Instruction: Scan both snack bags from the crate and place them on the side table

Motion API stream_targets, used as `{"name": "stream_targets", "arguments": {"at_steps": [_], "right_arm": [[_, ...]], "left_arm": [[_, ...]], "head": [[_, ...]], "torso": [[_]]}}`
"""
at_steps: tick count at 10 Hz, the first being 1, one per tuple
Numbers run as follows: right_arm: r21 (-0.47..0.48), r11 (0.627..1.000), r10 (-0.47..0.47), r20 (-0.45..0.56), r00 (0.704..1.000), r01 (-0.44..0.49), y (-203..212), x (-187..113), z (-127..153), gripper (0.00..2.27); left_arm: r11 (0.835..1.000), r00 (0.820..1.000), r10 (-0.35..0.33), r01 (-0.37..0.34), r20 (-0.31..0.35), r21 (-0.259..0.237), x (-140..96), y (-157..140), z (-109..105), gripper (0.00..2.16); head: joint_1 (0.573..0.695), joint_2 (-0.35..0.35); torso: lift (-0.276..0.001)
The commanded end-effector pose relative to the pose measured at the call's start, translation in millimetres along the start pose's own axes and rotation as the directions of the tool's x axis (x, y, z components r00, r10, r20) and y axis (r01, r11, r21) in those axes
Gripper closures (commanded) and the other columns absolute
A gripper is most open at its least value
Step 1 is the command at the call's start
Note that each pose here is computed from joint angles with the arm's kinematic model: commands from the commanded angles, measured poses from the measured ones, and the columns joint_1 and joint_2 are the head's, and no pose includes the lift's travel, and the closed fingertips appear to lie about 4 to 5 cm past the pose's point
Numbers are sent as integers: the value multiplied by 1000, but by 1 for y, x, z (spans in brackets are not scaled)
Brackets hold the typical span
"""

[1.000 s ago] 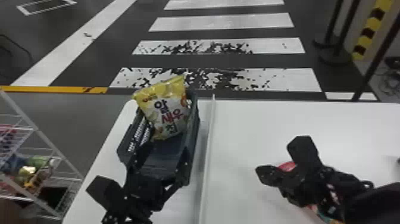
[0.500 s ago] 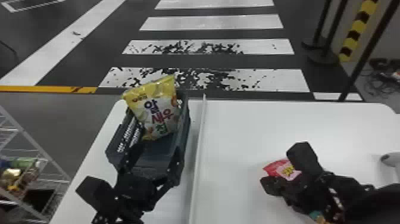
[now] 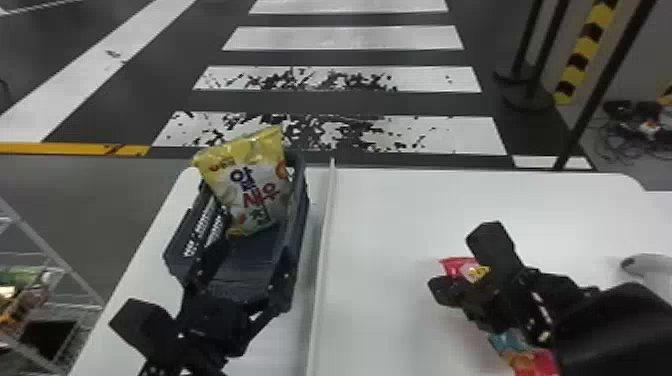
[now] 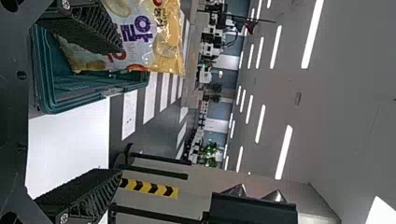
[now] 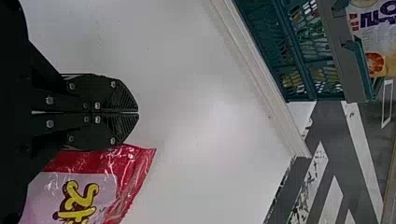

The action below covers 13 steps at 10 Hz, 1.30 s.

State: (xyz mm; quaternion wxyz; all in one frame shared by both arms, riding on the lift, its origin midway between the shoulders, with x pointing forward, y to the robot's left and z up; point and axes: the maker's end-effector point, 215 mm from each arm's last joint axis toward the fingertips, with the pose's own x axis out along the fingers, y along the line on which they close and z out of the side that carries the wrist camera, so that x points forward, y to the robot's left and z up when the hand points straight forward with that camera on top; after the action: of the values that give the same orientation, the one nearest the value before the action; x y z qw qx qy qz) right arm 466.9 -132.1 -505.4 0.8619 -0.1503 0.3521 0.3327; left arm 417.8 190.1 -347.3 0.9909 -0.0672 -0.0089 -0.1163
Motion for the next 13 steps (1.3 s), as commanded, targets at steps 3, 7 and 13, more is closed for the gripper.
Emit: {"name": "stream_targets", "arguments": {"at_steps": [3,7,13], "right_arm": [[-10,999,-36,-12,999,36,-30,15,1,2250],[16,1000,-27,-1,1000,27,-33,14,2,2250],[207,974,-121,152,981,88,-87,-79,38,2250]], "left_arm": [[1000,1000,3,-3,-2,5,-2,3,1,80],[1000,1000,5,-5,-3,6,-2,4,0,80],[1000,1000,8,-8,-12,3,-4,6,-4,80]], "head": [[695,66],[695,53],[695,43]], "torso": [[-95],[-95],[-95]]}}
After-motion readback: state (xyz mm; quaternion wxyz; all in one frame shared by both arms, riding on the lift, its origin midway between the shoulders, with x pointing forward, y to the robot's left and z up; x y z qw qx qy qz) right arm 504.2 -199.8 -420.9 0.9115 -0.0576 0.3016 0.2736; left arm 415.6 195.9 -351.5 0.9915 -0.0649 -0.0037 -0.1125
